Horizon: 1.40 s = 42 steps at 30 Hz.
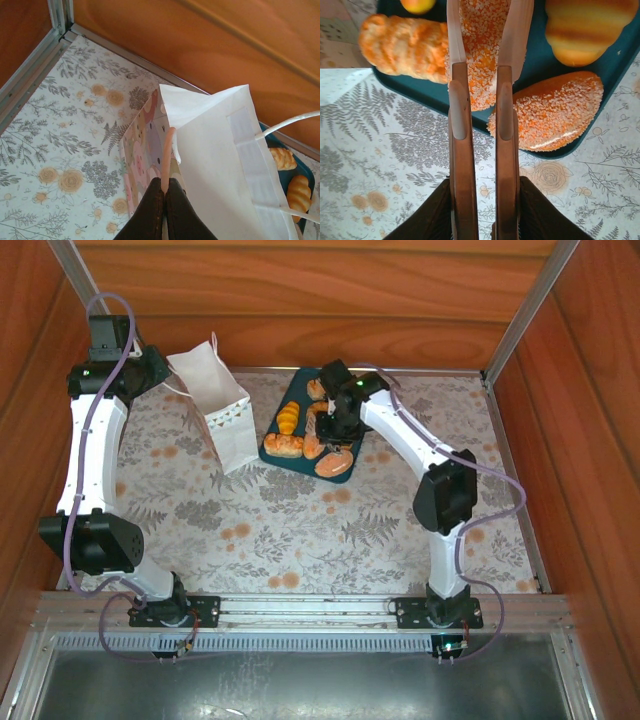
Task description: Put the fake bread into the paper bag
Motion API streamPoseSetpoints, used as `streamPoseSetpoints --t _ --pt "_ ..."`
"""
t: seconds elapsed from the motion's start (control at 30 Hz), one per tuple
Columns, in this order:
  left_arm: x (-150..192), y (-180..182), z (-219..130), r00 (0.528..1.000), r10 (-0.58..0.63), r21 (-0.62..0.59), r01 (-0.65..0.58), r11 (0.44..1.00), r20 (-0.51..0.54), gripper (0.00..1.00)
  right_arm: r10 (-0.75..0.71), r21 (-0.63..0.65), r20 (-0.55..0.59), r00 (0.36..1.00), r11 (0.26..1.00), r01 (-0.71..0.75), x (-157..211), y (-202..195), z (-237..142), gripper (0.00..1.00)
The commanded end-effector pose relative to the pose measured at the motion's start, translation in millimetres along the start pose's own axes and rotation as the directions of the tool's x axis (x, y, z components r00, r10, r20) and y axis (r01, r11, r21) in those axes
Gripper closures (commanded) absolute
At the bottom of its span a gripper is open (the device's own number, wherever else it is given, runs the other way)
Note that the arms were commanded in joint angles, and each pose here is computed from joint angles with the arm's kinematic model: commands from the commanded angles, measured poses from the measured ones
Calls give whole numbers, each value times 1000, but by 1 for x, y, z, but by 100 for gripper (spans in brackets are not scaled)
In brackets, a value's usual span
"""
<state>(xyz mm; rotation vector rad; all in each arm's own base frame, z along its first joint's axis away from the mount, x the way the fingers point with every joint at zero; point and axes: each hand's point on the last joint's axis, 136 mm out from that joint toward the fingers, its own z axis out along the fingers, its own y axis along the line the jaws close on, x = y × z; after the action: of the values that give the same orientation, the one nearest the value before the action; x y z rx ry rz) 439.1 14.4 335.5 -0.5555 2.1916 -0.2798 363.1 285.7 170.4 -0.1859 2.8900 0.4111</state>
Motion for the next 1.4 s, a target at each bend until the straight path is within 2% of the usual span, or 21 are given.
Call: streamPoseSetpoints --t 0.0,0.3,0.7,0.9,1.03,1.2,1.37 --pt "-3 -1 -3 1000 -6 10 6 1000 4 100 8 -35 96 995 999 -4 -10 8 -35 78" --pt "-4 -2 -5 1000 -7 12 7 1000 8 100 34 -105 188 982 994 -14 -17 17 -73 80" --pt "-3 -2 -5 1000 -7 19 7 1000 4 100 13 -345 364 931 931 122 -26 82 -167 81" --pt "-3 -3 -4 1000 -8 22 8 1000 1 100 -38 -430 442 896 868 248 -18 129 -206 81" --pt "-3 -4 -4 1000 -9 24 9 1000 1 100 -83 -496 473 877 797 343 -8 168 -224 80" --pt "-2 -4 -3 1000 -9 26 10 1000 -2 100 -151 -524 525 838 718 458 3 206 -239 80" --pt "-3 -4 -4 1000 -12 27 12 1000 0 100 -168 -561 569 805 635 530 -2 234 -245 80"
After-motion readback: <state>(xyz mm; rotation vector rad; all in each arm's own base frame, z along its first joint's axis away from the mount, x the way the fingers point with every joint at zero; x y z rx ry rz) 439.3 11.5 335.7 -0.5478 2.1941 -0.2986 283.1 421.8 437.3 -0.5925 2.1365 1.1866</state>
